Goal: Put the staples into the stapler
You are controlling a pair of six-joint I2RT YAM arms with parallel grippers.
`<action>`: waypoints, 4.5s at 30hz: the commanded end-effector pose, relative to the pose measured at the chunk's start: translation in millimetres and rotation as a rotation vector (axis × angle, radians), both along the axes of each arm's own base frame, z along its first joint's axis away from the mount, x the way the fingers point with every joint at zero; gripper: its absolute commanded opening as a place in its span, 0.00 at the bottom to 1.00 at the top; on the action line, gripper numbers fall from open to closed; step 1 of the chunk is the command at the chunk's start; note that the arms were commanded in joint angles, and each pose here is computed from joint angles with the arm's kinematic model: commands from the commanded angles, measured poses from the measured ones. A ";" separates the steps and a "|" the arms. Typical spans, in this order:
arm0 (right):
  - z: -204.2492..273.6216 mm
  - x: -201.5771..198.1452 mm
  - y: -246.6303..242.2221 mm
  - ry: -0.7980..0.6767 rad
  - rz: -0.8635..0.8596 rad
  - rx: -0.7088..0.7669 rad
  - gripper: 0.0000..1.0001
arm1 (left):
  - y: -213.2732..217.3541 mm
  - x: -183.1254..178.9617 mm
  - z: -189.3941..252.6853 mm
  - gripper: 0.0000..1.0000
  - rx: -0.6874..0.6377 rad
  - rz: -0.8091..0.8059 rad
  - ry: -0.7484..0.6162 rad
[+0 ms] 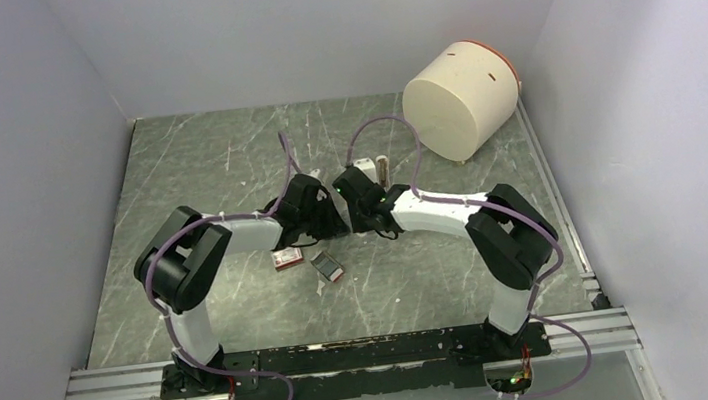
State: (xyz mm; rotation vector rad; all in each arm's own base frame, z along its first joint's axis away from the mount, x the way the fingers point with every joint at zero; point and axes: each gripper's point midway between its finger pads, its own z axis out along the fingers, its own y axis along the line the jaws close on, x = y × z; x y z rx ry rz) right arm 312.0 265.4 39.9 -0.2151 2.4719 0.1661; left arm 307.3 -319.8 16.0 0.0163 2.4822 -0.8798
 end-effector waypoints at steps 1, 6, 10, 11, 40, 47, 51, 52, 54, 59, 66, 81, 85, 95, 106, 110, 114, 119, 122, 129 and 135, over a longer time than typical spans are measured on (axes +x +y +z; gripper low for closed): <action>-43.0 -18.9 -10.0 0.114 -0.004 -0.058 0.21 | 5.5 -2.8 10.7 0.09 0.022 -0.013 -0.030; -56.8 -24.8 -14.6 0.155 -0.010 -0.083 0.21 | 1.9 -2.4 19.7 0.10 0.004 -0.029 -0.046; -44.9 -18.3 -11.1 0.127 -0.016 -0.064 0.23 | -3.3 -3.1 29.2 0.11 -0.027 -0.054 -0.063; -38.5 -15.4 -9.1 0.114 -0.019 -0.050 0.23 | -4.1 -3.6 31.6 0.12 -0.030 -0.061 -0.066; 111.9 68.9 -57.4 -0.239 -0.154 0.002 0.65 | 36.9 -21.1 140.8 0.42 -0.058 -0.005 -0.298; 113.8 110.4 -75.6 -0.265 -0.181 -0.063 0.72 | 27.4 -34.6 163.7 0.68 -0.106 -0.128 -0.354; 95.6 121.7 -65.0 -0.177 -0.106 -0.094 0.70 | 28.7 -38.4 161.5 0.90 -0.112 -0.131 -0.346; 89.1 122.3 -63.8 -0.160 -0.092 -0.102 0.69 | 29.0 -38.9 161.2 0.92 -0.113 -0.131 -0.346; 84.9 123.1 -63.3 -0.152 -0.076 -0.111 0.67 | 29.7 -40.4 159.3 0.93 -0.113 -0.133 -0.342; 76.0 125.5 -66.9 -0.130 -0.059 -0.145 0.62 | 28.7 -42.1 152.7 0.91 -0.110 -0.140 -0.324; 66.8 131.5 -69.2 -0.103 -0.049 -0.149 0.53 | 27.2 -42.1 145.6 0.88 -0.106 -0.144 -0.307; 70.9 138.0 -61.5 -0.103 -0.086 -0.026 0.31 | 12.9 -41.9 147.7 0.85 -0.145 -0.161 -0.231; 80.7 137.5 -61.8 -0.141 -0.108 0.009 0.29 | -5.4 -32.8 148.3 0.73 -0.191 -0.160 -0.168; 101.2 140.6 -58.3 -0.231 -0.133 0.086 0.27 | -39.2 18.6 118.3 0.49 -0.098 -0.118 -0.082; 112.9 173.1 -51.6 -0.307 -0.129 0.056 0.27 | -45.3 60.4 72.7 0.33 -0.041 -0.072 -0.084; 108.8 177.6 -48.1 -0.297 -0.129 0.058 0.27 | -51.0 65.0 50.1 0.31 -0.037 -0.099 -0.055; 105.7 178.3 -45.8 -0.285 -0.135 0.069 0.26 | -52.8 75.9 35.1 0.32 -0.023 -0.100 -0.045; 99.9 179.6 -42.9 -0.268 -0.128 0.069 0.26 | -54.4 84.2 27.3 0.31 -0.066 -0.112 -0.059; 95.2 180.6 -41.2 -0.257 -0.123 0.064 0.25 | -55.4 82.4 21.2 0.31 -0.070 -0.123 -0.053; 93.1 181.3 -37.6 -0.253 -0.117 0.067 0.25 | -61.2 77.1 6.3 0.31 -0.096 -0.158 -0.019; 89.5 177.3 -36.1 -0.246 -0.107 0.071 0.24 | -61.3 74.4 -10.4 0.20 -0.080 -0.159 0.026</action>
